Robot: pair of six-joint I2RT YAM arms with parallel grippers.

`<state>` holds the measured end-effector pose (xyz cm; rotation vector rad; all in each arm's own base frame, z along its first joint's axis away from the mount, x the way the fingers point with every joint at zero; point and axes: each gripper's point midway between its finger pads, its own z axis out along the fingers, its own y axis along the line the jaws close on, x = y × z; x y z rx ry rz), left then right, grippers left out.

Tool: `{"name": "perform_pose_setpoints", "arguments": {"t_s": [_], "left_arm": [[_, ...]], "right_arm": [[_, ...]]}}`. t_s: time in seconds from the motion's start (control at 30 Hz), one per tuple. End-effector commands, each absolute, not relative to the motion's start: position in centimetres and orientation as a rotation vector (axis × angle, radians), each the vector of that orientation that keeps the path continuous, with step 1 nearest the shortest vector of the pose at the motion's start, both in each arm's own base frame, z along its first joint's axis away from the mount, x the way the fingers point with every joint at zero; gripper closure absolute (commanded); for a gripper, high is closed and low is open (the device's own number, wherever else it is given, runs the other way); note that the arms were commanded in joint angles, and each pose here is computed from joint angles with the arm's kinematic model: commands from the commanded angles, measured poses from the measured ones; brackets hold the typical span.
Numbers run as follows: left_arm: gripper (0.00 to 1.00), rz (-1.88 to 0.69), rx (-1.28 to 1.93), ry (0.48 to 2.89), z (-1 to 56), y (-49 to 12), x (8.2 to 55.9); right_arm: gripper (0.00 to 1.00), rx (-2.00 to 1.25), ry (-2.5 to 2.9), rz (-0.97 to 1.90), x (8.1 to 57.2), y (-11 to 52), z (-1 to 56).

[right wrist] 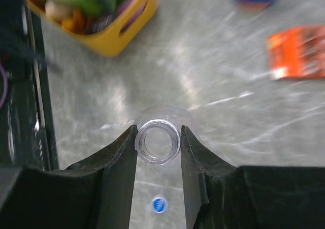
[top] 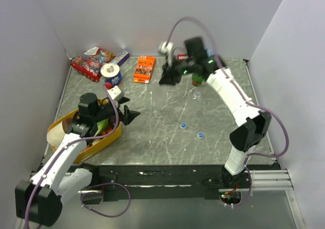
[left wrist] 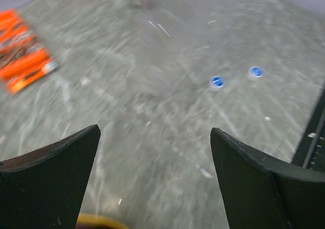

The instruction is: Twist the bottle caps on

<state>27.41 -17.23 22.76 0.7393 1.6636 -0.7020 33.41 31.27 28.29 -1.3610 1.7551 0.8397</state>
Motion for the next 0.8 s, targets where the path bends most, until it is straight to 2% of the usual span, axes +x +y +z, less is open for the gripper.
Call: {"name": "perform_pose_setpoints", "arguments": {"t_s": [0.0, 0.23, 0.53, 0.63, 0.67, 0.77], "left_arm": [[0.04, -0.809, 0.894, 1.397, 27.7, -21.5, 27.4], [0.04, -0.897, 0.887, 1.362, 27.5, -24.9, 29.8], [0.04, -0.957, 0.960, 1.344, 26.1, -28.0, 30.2], [0.01, -0.959, 0.976, 1.337, 25.9, -28.1, 30.1], [0.07, -0.963, 0.980, 1.339, 25.8, -28.2, 30.0], [0.12, -0.948, 1.014, 1.340, 25.5, -28.2, 30.1]], "right_arm": [[1.00, -1.353, 1.603, 0.978, 30.9, 30.7, 36.7], [1.00, -1.352, 1.586, 1.059, 29.7, 31.7, 37.6], [1.00, -1.366, 1.543, 1.167, 28.1, 33.4, 39.3], [1.00, -1.373, 1.543, 1.160, 28.0, 33.4, 39.3], [1.00, -1.373, 1.541, 1.157, 28.0, 33.3, 39.4], [1.00, -1.376, 1.544, 1.159, 28.1, 33.3, 39.2]]}}
